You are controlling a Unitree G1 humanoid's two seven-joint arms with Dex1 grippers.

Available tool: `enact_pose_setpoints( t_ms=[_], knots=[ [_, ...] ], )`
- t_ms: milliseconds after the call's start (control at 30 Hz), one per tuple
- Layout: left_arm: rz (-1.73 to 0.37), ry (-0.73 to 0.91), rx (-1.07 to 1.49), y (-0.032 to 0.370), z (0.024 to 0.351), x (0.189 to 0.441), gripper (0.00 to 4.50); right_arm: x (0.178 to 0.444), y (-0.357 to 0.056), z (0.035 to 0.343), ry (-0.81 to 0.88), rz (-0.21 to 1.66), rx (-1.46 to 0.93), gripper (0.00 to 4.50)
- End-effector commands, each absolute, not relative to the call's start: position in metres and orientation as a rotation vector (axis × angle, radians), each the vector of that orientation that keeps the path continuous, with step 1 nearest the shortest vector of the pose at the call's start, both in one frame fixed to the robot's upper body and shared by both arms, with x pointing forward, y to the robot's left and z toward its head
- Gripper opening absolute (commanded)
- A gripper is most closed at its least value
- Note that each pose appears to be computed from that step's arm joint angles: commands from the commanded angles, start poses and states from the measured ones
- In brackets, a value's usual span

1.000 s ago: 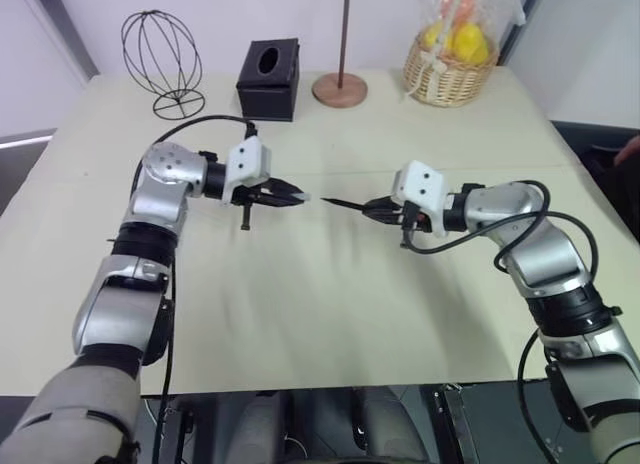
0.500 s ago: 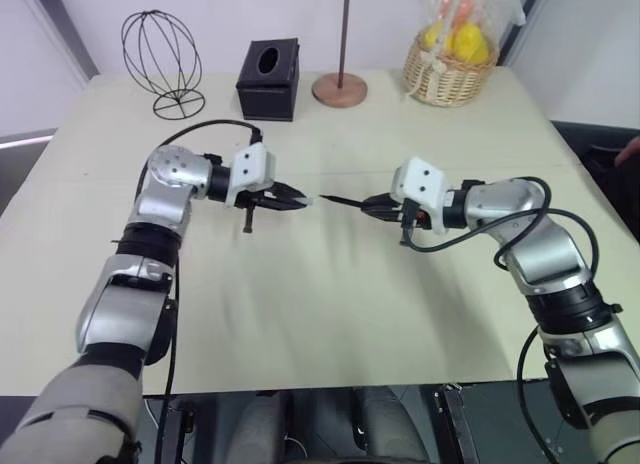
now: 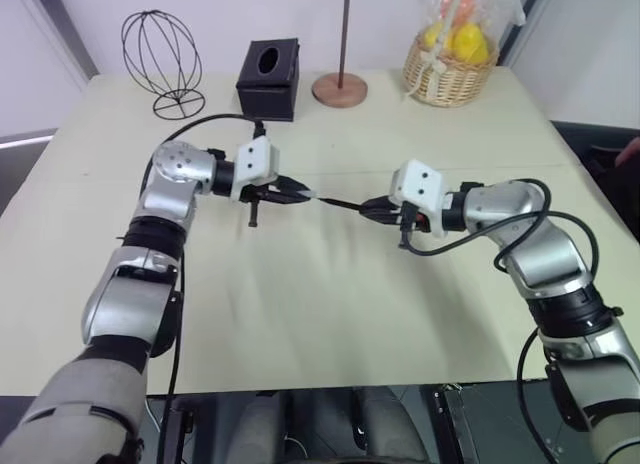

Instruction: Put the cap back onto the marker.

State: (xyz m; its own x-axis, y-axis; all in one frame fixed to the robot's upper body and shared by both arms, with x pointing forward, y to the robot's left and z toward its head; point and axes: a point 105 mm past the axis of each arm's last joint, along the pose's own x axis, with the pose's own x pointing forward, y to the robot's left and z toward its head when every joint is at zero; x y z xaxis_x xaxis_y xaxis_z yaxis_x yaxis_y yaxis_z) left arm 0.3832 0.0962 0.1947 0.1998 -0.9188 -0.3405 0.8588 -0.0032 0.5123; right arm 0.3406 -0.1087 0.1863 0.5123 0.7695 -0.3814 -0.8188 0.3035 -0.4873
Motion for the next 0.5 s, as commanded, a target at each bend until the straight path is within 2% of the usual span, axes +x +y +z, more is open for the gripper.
enact_pose_setpoints(
  t_ms=[33, 500],
  knots=[
    [-1.401, -0.147, 0.743, 0.093, 0.205, 0.383, 0.02, 0.336, -0.103, 0.200, 0.019, 1.061, -0.707, 0.00],
    [-1.384, -0.118, 0.759, 0.105, 0.203, 0.384, 0.02, 0.337, -0.107, 0.198, 0.031, 1.055, -0.713, 0.00]
  ],
)
